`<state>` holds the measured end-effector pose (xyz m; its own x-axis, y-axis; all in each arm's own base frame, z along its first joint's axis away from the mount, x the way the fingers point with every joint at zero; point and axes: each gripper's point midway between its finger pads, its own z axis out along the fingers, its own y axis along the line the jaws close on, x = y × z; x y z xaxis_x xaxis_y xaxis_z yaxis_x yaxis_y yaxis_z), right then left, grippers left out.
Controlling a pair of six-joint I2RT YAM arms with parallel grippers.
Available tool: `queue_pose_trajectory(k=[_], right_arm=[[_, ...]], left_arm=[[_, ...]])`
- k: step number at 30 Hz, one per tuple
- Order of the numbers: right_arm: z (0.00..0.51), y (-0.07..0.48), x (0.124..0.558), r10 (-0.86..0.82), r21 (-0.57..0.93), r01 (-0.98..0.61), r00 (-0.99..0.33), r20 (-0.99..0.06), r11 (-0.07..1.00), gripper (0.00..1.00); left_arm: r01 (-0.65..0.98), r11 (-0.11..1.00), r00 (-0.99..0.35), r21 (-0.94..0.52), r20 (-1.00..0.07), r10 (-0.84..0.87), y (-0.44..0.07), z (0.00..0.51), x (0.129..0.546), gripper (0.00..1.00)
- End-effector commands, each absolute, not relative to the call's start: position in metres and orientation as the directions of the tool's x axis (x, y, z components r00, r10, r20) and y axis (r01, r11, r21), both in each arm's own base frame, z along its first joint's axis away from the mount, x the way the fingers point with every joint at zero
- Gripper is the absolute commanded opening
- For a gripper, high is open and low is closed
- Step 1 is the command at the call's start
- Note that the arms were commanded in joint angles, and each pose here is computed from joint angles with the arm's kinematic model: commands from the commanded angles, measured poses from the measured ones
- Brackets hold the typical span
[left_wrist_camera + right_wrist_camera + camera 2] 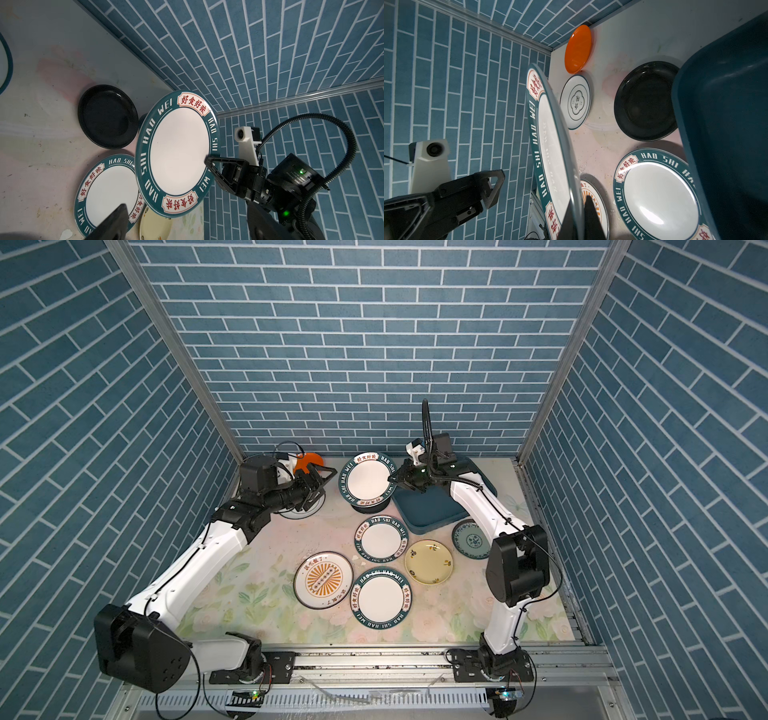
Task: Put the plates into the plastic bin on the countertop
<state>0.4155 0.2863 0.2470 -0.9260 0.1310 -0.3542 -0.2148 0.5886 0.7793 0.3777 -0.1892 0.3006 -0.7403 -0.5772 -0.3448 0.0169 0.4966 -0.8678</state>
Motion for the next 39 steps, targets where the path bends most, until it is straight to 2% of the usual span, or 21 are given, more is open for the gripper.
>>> queue_pose_trajectory(k=[1,8,18,27,39], right_arm=[[0.27,0.266,0.418,0.165,0.767,-0.252,-0.892,-0.421,0.59,0.0],[0.26,0.229,0.434,0.255,0.777,-0.184,-0.878,-0.405,0.602,0.0],[0.237,0.181,0.45,0.344,0.781,-0.089,-0.862,-0.372,0.619,0.0],[0.209,0.143,0.462,0.414,0.771,0.005,-0.846,-0.337,0.637,0.0],[0.169,0.11,0.482,0.486,0.775,0.091,-0.822,-0.296,0.626,0.0]], left_arm=[[0.054,0.522,-0.736,-0.851,-0.387,-0.556,-0.189,0.311,0.375,0.99],[0.114,0.501,-0.738,-0.858,-0.411,-0.536,-0.199,0.323,0.376,1.0],[0.294,0.438,-0.774,-0.85,-0.48,-0.413,-0.248,0.347,0.366,1.0],[0.365,0.445,-0.765,-0.818,-0.536,-0.358,-0.264,0.356,0.359,1.0],[0.408,0.437,-0.781,-0.802,-0.554,-0.288,-0.284,0.352,0.357,1.0]])
